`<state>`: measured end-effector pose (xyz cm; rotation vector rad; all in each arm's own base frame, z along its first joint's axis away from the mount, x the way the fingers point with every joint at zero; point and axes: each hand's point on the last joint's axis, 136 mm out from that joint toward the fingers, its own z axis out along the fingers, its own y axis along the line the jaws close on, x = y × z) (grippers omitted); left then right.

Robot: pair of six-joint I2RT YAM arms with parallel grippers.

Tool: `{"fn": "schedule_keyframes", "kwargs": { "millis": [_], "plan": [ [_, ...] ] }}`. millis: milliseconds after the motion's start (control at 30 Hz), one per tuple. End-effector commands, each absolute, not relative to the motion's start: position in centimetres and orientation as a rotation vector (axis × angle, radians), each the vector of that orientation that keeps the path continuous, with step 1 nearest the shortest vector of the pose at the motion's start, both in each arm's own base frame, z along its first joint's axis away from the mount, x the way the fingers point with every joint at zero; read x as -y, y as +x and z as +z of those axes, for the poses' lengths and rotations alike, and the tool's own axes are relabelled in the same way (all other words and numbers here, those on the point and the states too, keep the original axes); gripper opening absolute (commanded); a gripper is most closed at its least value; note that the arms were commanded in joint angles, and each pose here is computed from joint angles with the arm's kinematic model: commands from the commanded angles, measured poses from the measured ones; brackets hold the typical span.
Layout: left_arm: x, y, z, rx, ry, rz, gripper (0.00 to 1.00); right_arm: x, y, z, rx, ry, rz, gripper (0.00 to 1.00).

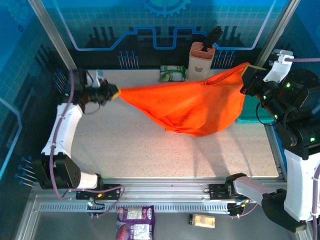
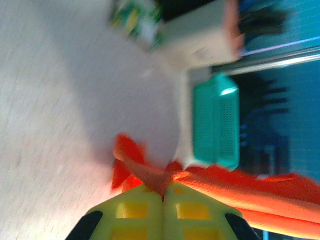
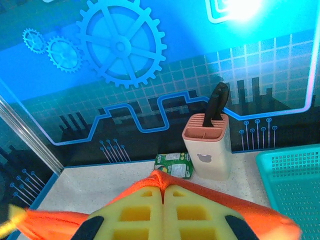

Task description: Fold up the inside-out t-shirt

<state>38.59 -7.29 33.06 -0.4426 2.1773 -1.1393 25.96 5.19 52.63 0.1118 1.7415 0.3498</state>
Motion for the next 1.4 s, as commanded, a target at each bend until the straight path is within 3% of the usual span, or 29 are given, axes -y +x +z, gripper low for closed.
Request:
{"fn": "schedule_keyframes", "kwargs": {
  "millis": [0,67,133,367,500,567,700,800,1033,1300,1367],
  "plan": [
    [6.2,35.9,48.3,-1.87,-0.201,-1.055,0.0,-6.4,28.9,49.4,-1.815,0.122,0.398,0.0],
    [6.1,34.5,52.8,-1.772,-0.141,-1.006,0.0,-6.9,29.5,47.9,-1.838,0.138,0.436,0.0],
    [6.0,34.5,53.4,-1.735,-0.144,-1.005,0.0,-6.3,29.4,47.9,-1.83,0.159,0.409,0.0],
    [6.2,38.4,41.0,-1.921,-0.348,-1.152,0.0,0.3,23.6,58.1,-1.575,0.223,0.072,0.0],
    [6.7,38.8,37.8,-1.951,-0.392,-1.194,0.0,1.2,21.8,61.1,-1.486,0.222,0.035,0.0],
    [6.5,38.5,39.4,-1.924,-0.374,-1.196,0.0,0.5,23.1,60.0,-1.514,0.216,0.065,0.0],
    [4.8,35.3,50.0,-1.739,-0.224,-1.035,0.0,-2.2,27.0,55.2,-1.648,0.189,0.195,0.0],
    [5.0,33.2,54.0,-1.676,-0.13,-0.946,0.0,-3.2,28.4,53.1,-1.698,0.19,0.25,0.0],
    [6.5,34.8,47.7,-1.794,-0.2,-1.112,0.0,-5.4,29.8,50.7,-1.8,0.116,0.334,0.0],
    [12.9,33.6,49.0,-1.84,0.05,-1.165,0.0,-7.9,31.2,43.9,-1.972,0.097,0.457,0.0],
    [15.3,34.4,47.4,-1.893,0.084,-1.192,0.0,-8.0,31.3,42.6,-2.001,0.109,0.463,0.0]
  ]
}}
